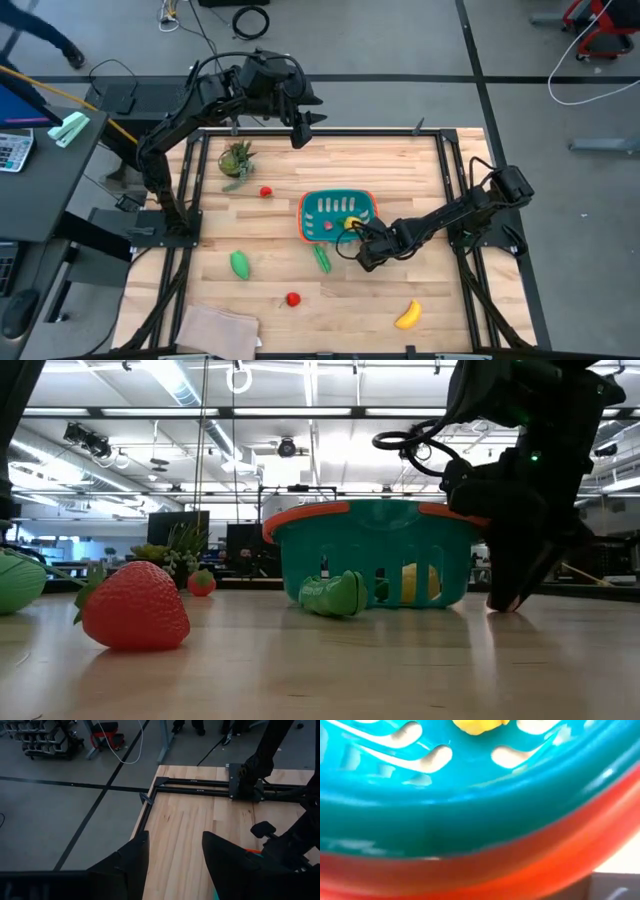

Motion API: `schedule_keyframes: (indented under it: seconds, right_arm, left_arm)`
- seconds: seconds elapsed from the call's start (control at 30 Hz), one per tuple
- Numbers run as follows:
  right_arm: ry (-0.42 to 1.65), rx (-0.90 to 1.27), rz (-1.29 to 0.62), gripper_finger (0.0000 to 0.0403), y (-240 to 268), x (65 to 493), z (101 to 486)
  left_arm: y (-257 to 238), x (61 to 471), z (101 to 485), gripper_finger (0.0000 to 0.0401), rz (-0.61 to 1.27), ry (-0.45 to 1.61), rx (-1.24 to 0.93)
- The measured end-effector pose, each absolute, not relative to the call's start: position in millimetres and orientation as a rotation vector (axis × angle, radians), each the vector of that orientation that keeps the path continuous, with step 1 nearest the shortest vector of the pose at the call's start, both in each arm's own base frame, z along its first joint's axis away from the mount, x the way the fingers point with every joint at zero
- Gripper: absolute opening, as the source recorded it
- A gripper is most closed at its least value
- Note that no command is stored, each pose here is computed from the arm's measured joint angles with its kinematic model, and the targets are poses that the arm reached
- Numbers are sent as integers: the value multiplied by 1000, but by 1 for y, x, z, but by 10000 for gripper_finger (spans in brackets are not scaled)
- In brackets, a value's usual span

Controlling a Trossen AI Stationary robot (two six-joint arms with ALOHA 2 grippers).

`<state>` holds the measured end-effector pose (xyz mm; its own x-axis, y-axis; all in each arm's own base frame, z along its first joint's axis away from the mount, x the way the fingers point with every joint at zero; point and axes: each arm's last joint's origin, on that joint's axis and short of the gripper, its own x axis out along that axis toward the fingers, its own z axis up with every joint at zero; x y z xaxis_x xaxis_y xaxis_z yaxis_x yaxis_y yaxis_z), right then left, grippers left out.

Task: Pick and placing Produce into tupperware
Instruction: Put the pink peach into the blue bin

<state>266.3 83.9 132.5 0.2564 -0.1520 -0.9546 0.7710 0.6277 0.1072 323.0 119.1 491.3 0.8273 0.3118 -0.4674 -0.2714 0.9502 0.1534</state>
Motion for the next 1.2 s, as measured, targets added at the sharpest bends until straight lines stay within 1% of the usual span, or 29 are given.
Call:
schedule_keyframes:
  seconds: [0.1,0.2,0.3,0.4,0.57,0.7,0.8,0.97,1.07,1.2]
  right_arm:
    - [1161,712,-654,65,86,266,140]
    - [1143,764,-592,48,90,269,156]
    - [1093,804,-523,46,95,268,179]
    - [978,814,-458,46,98,263,211]
    - [664,706,-483,47,80,252,267]
    - [542,550,-517,50,48,249,290]
    - [545,548,-533,49,20,255,291]
    - [686,584,-508,49,-14,273,268]
    - [759,608,-506,51,-28,282,252]
    - [868,576,-435,50,-33,292,231]
  left_arm:
    - [119,323,491,186,310,510,82]
    - [119,323,491,188,310,510,82]
    - [119,323,491,189,310,510,82]
    - [119,323,491,186,310,509,85]
    - [119,320,498,177,342,500,169]
    - [118,308,510,174,408,464,200]
    - [117,295,519,175,439,445,191]
    - [113,271,531,180,482,417,163]
    - [110,262,535,180,491,408,141]
    - [110,255,537,175,513,413,139]
